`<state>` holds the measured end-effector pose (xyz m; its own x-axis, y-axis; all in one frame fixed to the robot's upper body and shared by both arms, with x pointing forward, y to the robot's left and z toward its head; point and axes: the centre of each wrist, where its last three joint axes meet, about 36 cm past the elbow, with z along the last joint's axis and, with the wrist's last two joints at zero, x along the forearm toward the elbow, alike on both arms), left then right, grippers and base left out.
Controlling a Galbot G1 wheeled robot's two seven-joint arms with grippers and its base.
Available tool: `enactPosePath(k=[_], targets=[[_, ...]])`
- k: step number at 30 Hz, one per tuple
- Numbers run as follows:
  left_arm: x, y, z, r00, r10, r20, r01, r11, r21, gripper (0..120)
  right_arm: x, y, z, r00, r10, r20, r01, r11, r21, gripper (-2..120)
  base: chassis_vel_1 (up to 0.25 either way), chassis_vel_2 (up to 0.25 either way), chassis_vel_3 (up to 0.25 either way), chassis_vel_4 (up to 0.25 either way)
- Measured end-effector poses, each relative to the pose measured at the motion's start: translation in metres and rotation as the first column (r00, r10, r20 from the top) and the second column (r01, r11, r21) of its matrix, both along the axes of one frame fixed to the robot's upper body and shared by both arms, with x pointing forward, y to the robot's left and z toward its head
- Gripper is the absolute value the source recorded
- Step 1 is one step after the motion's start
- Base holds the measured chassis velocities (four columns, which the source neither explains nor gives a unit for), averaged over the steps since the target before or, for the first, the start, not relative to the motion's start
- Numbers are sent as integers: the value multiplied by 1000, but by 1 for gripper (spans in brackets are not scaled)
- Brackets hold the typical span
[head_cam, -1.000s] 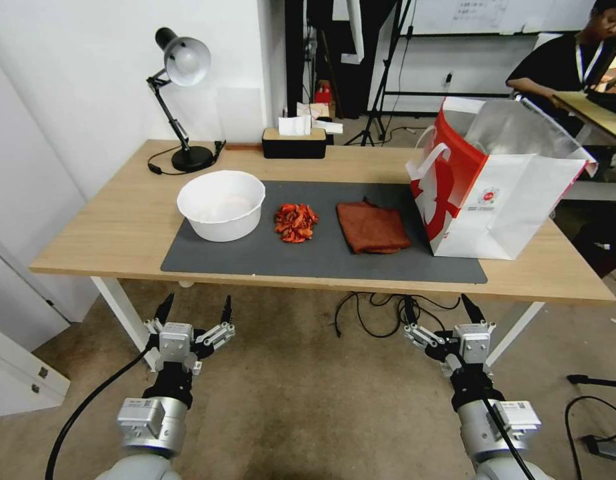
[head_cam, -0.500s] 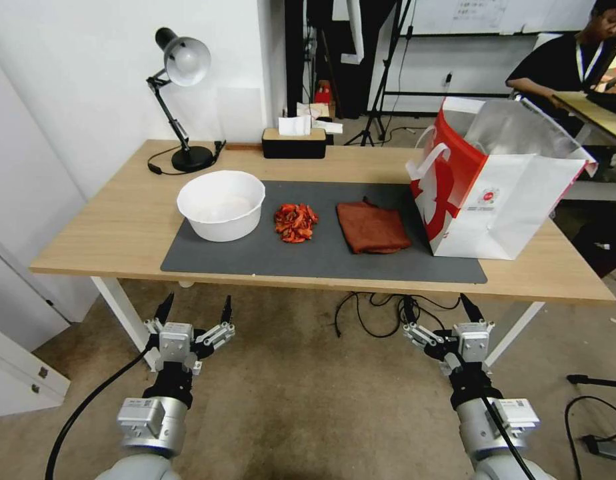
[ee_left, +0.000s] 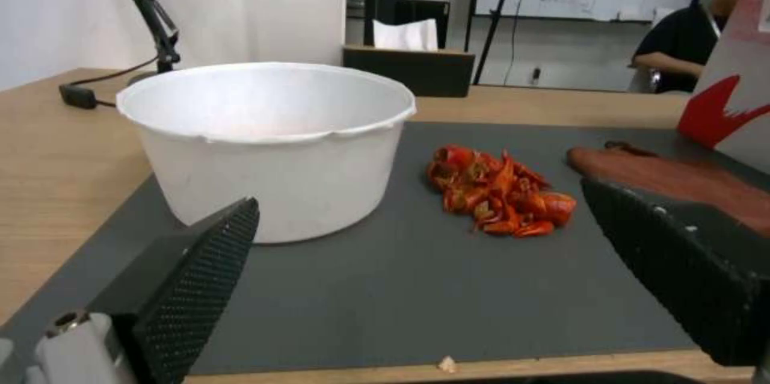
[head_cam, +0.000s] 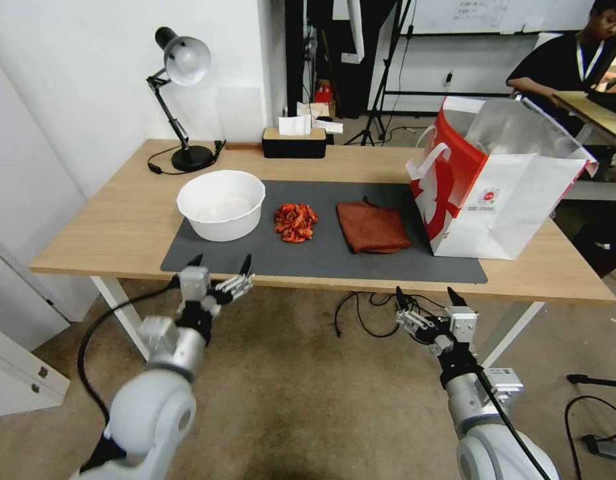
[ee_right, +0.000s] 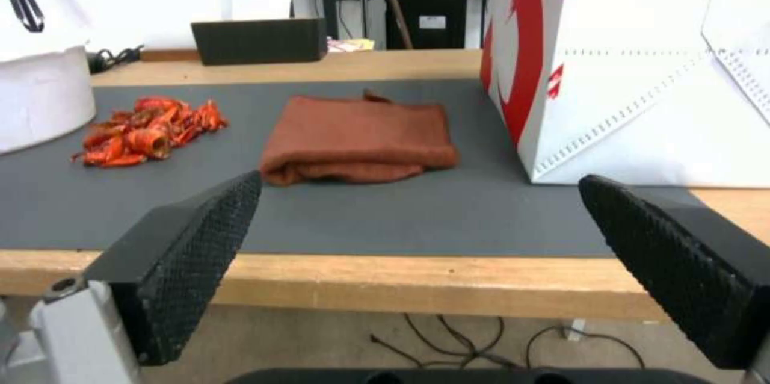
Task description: Sweep shrimp from table into container with towel, then put container into takeout bag.
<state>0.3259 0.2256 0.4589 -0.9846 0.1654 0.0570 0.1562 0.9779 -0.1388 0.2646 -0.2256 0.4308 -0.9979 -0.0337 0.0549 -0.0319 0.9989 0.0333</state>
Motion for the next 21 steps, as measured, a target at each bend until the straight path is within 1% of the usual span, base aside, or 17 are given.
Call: enactPosePath(k=[5,11,15,16,17,18,19,20,21], targets=[[-4,0,-2,1000,0,-12,0,1000,1,100,0,-2,-2,1000,2,11,-2,1000,-5,100,0,0,0,0],[-8,3,-1,1000,5,-11,-5,1000,8,100,2,-8,-7,999,19,38,-18,1000,-26,100,0,0,0,0],[-9,5,-1,1000,7,-14,-7,1000,5,100,5,-9,-9,997,33,63,-33,999,2,100,0,0,0,0],[-8,6,0,1000,6,-19,-7,1000,-5,100,5,-7,-9,997,40,69,-41,999,23,100,0,0,0,0],[-3,9,4,1000,8,-18,-8,1000,-14,100,6,-6,-8,996,44,74,-47,998,36,100,0,0,0,0],[-3,9,4,1000,8,-18,-8,1000,-14,100,6,-6,-8,996,44,74,-47,998,36,100,0,0,0,0],[6,14,11,1000,15,-12,-15,1000,-25,100,7,-5,-8,996,46,77,-50,998,42,100,0,0,0,0],[19,22,23,1000,20,-10,-20,999,-48,100,8,-4,-8,996,49,79,-52,998,44,100,0,0,0,0],[19,22,23,1000,20,-10,-20,999,-48,100,8,-4,-8,996,49,79,-52,998,44,100,0,0,0,0]])
